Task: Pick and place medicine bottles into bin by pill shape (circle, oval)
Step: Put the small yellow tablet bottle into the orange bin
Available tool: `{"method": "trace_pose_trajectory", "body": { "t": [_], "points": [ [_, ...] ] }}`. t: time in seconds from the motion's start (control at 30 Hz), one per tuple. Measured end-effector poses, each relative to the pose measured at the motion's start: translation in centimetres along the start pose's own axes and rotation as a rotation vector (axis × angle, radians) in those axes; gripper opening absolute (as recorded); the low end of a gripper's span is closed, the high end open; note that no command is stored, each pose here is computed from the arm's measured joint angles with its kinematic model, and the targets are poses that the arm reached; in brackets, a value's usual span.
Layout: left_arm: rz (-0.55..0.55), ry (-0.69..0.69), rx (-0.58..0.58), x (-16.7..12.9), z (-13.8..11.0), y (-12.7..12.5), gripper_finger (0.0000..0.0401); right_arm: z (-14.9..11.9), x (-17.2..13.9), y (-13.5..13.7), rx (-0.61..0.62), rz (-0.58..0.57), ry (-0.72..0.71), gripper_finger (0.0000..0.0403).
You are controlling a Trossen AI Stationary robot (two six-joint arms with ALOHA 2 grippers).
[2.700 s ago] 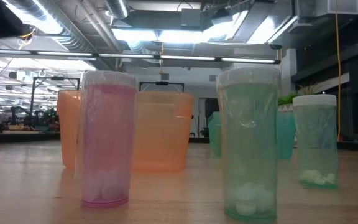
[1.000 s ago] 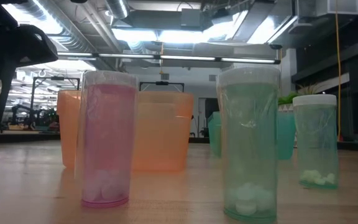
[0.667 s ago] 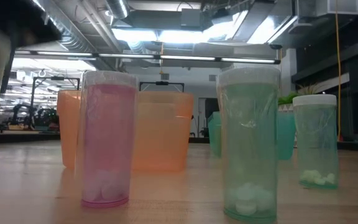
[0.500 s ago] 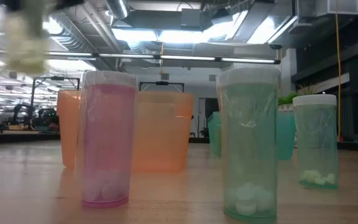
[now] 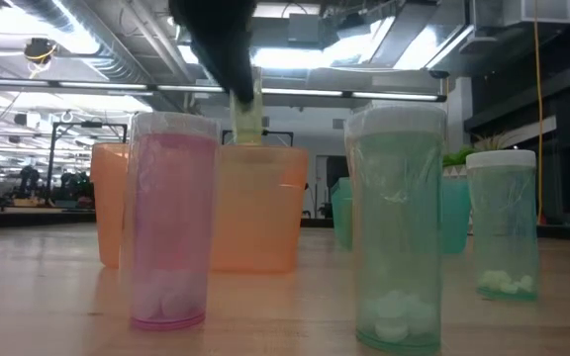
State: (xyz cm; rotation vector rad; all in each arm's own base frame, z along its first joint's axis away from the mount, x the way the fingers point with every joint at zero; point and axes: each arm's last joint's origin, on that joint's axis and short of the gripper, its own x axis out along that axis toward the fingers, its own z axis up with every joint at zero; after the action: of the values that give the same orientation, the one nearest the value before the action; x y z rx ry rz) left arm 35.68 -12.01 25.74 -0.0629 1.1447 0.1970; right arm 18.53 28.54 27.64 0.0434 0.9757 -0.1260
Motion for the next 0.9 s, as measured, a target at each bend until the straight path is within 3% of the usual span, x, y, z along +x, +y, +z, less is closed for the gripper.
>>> {"method": "trace_pose_trajectory", "body": {
  "t": [0.3, 0.9],
  "points": [
    [-0.032, -0.002, 0.044, 3.5, -0.2, 2.3, 0.0104, 0.0, 0.0, 0.0, 0.000, 0.000, 0.000, 0.0255],
    [-0.031, 0.016, -0.026, 7.7, -2.1, 5.2, 0.0104, 0.0, 0.0, 0.0, 0.004, 0.001, 0.000, 0.0255]
  ]
}}
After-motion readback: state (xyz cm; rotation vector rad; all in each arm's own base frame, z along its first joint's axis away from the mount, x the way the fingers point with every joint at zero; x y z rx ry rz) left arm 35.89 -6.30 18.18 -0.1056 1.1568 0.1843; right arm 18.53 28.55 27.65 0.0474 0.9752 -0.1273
